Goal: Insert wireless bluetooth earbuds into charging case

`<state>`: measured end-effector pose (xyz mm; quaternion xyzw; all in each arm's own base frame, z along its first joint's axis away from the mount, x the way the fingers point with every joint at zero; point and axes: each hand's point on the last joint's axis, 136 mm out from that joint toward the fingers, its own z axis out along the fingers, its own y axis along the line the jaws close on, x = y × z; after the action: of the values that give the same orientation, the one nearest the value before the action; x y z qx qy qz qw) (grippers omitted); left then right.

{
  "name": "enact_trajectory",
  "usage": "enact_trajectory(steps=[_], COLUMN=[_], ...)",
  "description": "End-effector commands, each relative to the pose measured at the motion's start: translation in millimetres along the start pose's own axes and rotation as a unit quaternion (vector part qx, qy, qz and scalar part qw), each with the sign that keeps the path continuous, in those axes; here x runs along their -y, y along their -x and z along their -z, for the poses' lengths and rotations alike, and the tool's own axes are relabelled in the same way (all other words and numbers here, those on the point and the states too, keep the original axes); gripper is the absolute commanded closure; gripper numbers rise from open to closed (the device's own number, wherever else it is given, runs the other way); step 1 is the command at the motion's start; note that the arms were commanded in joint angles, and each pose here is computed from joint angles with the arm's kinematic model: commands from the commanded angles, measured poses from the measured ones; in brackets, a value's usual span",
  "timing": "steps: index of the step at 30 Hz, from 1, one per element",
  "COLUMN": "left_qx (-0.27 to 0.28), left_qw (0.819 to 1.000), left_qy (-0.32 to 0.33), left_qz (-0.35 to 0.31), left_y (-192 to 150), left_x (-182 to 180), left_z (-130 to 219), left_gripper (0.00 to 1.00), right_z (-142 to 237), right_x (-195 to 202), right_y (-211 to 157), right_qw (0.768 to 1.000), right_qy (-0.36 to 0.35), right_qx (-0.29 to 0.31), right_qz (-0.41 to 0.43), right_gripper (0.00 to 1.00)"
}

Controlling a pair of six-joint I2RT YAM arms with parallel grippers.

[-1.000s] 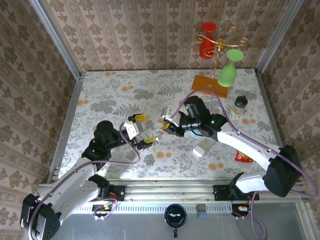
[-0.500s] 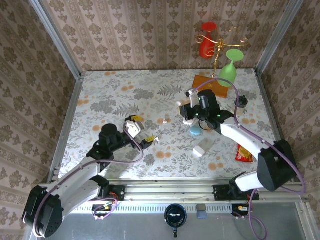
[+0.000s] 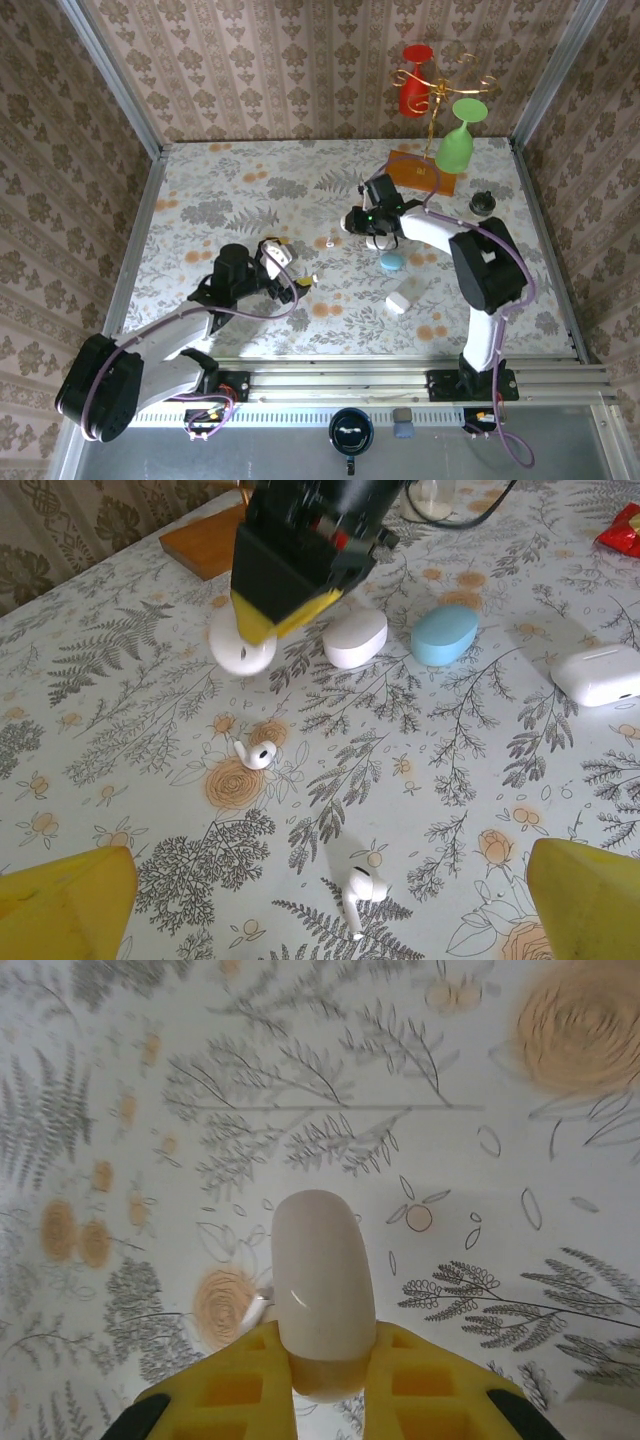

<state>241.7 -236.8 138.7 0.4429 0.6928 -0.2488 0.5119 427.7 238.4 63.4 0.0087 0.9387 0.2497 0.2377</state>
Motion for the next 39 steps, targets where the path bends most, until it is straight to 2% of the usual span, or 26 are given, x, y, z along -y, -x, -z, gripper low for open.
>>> enact_trajectory(steps=[1,4,7,12,18,23,26,29,35,39], left_qx=[0.02,0.018,0.018,0.019,0.028,0.029,0.028,0.026,0.03,0.031], left_qw=[1.0,1.0,1.0,1.0,0.999,0.998,0.999,0.998,0.998,0.998], left_qy=[-0.006,-0.008,-0.012,-0.018,-0.033,-0.044,-0.044,-0.048,-0.048,-0.047], left_qz=[-0.009,-0.009,-0.009,-0.01,-0.019,-0.017,-0.012,-0.014,-0.011,-0.016], left_y=[13,12,13,15,21,23,25,26,27,26], left_x=[1,1,1,4,11,14,13,13,13,14], left_z=[-2,-4,-5,-5,-5,-6,-6,-7,-6,-6], left_gripper=[0.0,0.0,0.0,0.0,0.0,0.0,0.0,0.0,0.0,0.0], right_z=[-15,-24,-19,14,63,102,120,129,124,111], right_x=[-2,4,2,-1,15,34,51,57,74,76], right_y=[3,0,2,12,-5,-46,-72,-99,-147,-166], right_qw=[1.0,1.0,1.0,0.999,0.994,0.991,0.99,0.99,0.99,0.991], right_qy=[0.011,0.004,0.005,-0.01,-0.058,-0.099,-0.133,-0.133,-0.125,-0.107], right_qx=[-0.013,-0.02,-0.015,0.02,0.035,0.001,-0.022,-0.035,-0.058,-0.078], right_qz=[-0.018,-0.014,0.001,0.048,0.084,0.094,0.041,-0.007,-0.033,-0.032], right_gripper=[0.9,0.85,0.74,0.51,0.35,0.28,0.27,0.23,0.19,0.19])
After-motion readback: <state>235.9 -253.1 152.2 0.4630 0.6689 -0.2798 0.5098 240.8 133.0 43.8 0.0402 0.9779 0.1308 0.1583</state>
